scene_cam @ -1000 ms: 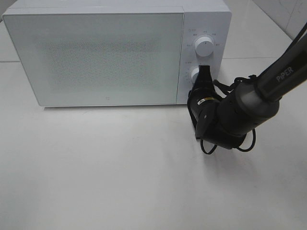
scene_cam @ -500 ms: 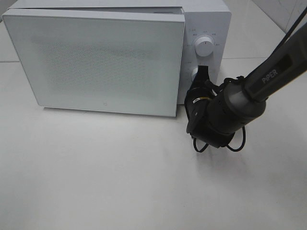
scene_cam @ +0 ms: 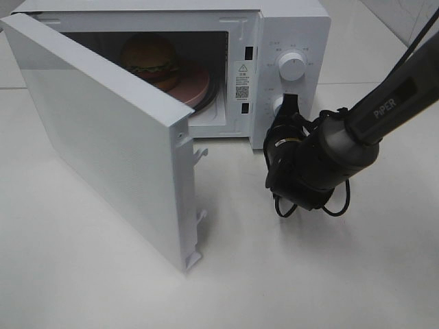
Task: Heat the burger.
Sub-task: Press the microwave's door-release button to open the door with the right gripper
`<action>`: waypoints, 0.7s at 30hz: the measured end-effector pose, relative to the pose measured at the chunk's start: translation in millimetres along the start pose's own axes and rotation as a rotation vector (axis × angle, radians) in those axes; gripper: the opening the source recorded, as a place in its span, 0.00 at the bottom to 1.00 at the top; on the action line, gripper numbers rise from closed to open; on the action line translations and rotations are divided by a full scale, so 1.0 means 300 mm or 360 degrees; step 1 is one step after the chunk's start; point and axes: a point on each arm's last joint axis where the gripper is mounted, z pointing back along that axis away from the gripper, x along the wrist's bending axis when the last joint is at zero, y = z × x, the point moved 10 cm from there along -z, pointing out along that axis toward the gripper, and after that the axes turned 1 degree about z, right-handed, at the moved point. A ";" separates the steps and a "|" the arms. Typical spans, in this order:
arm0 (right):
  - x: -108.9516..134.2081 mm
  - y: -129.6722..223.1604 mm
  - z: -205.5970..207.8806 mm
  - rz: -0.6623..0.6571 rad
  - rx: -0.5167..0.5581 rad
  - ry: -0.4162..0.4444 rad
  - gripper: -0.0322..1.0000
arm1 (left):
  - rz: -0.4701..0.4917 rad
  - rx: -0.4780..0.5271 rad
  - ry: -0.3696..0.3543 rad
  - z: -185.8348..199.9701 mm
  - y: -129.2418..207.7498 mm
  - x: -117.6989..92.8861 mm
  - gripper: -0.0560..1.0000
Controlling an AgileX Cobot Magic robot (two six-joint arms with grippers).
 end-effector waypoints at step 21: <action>0.003 -0.002 0.082 0.0442 0.0199 0.0135 0.04 | 0.0000 0.0000 0.0000 0.000 0.000 0.000 0.98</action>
